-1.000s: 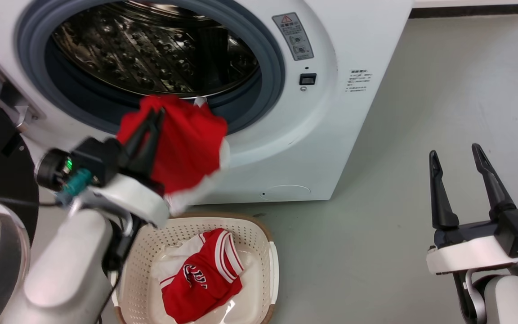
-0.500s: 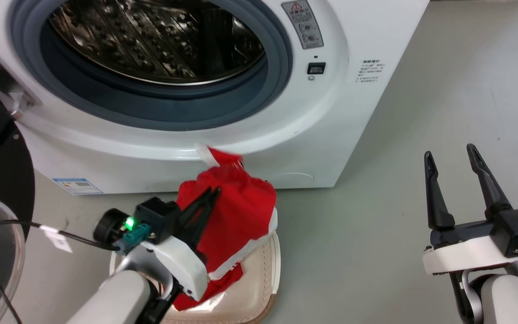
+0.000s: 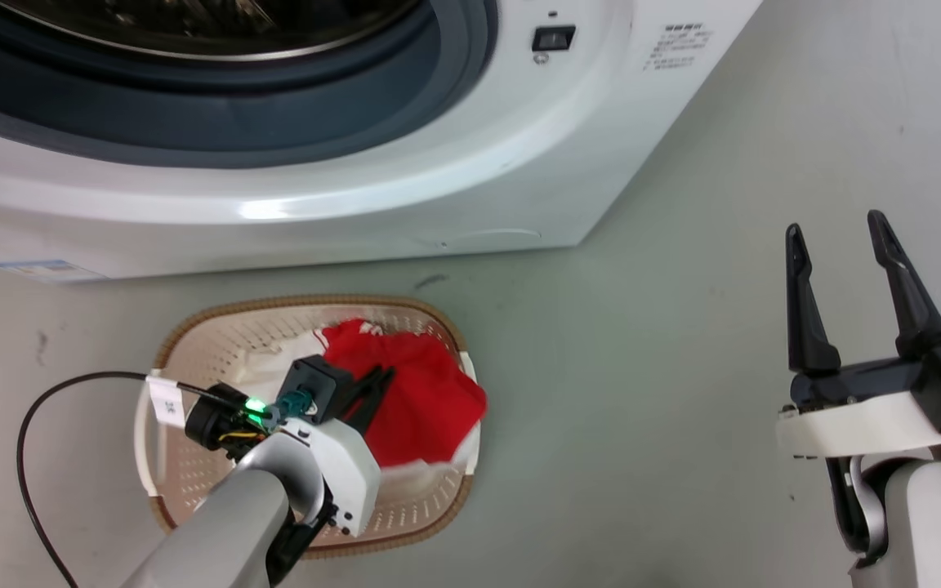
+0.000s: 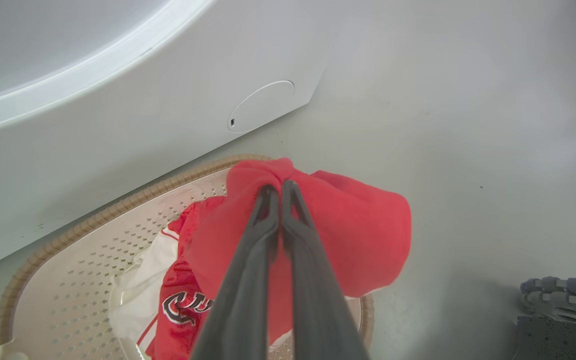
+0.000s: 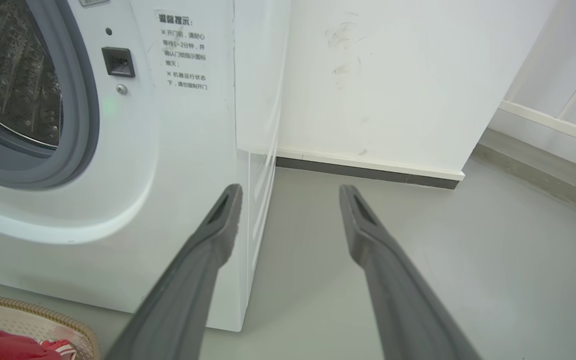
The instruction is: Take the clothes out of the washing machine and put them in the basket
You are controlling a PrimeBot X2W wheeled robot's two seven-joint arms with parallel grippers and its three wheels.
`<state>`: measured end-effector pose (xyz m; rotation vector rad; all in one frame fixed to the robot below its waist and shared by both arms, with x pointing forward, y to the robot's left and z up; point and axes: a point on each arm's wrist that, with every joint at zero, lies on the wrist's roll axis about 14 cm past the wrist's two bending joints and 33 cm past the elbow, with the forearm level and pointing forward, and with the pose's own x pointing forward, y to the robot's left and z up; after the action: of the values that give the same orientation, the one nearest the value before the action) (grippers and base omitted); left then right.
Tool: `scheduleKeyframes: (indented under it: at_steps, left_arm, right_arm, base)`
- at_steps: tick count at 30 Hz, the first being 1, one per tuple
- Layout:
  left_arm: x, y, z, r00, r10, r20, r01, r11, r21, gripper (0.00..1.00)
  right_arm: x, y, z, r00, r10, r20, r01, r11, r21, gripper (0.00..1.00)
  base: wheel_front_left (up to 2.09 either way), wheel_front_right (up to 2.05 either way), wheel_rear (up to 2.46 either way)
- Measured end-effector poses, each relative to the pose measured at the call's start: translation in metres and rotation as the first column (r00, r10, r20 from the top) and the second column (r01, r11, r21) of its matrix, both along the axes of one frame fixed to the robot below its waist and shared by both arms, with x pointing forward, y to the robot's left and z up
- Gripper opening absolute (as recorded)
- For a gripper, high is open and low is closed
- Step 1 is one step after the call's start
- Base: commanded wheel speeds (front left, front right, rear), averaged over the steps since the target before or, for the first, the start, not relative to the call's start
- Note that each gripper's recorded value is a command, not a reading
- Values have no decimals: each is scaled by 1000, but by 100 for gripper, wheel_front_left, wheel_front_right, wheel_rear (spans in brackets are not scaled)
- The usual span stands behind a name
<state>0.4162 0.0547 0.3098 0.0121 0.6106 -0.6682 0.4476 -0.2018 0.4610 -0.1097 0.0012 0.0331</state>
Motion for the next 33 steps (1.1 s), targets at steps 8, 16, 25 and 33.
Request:
scheduleKeyframes:
  at_steps: [8,16,25,33]
  left_arm:
    - [5,-3,-72,991,-34,-130,44,997,69,0]
    - [3,3,-134,969,-28,-246,63,989,136,0]
    - [-8,16,-182,934,50,-354,23,980,199,0]
    - [-2,11,-172,941,75,-330,-13,983,185,100]
  right_arm:
    - [10,-13,-32,997,-30,-70,28,999,-17,100]
    - [12,-24,-64,988,-58,-140,54,998,-33,100]
    - [10,-34,-88,976,-83,-200,75,996,-49,100]
    - [14,-35,-80,981,-84,-176,77,996,-45,100]
  base:
    - [0,0,0]
    - [0,0,0]
    - [0,0,0]
    - [0,0,0]
